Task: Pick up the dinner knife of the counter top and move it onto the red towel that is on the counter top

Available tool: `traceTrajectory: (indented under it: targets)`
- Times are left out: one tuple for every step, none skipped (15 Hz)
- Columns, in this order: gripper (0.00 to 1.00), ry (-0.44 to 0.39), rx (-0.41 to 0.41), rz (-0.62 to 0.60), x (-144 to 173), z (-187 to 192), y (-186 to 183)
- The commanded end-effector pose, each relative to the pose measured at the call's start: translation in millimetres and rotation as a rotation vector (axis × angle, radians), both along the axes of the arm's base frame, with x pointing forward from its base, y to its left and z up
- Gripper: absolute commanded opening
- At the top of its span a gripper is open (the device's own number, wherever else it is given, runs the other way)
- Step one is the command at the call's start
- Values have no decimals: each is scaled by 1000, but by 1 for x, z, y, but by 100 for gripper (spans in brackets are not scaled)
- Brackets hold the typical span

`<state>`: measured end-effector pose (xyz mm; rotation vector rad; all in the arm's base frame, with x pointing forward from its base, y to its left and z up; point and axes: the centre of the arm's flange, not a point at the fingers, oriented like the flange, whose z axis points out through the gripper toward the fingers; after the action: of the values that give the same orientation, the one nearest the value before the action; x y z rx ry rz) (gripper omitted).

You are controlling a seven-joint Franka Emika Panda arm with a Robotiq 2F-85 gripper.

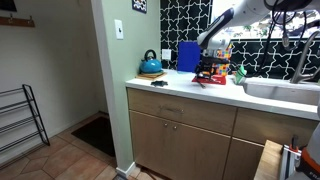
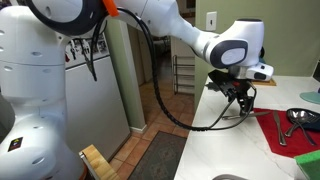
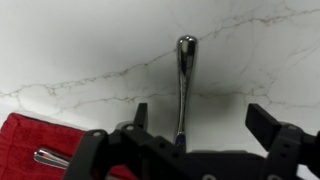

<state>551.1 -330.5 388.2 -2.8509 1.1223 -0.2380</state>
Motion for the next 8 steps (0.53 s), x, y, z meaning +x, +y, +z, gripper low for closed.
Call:
traceTrajectory:
  targets:
    - [100, -33, 41, 67, 9, -15, -9]
    - [100, -44, 54, 72, 12, -18, -11]
    - [100, -47, 69, 79, 12, -22, -13]
    - [100, -46, 81, 80, 13, -26, -15]
    - [100, -46, 93, 83, 12, -30, -17]
    - [100, -48, 101, 84, 12, -33, -19]
    - [100, -50, 109, 85, 11, -36, -22]
    - [100, -51, 117, 86, 11, -39, -24]
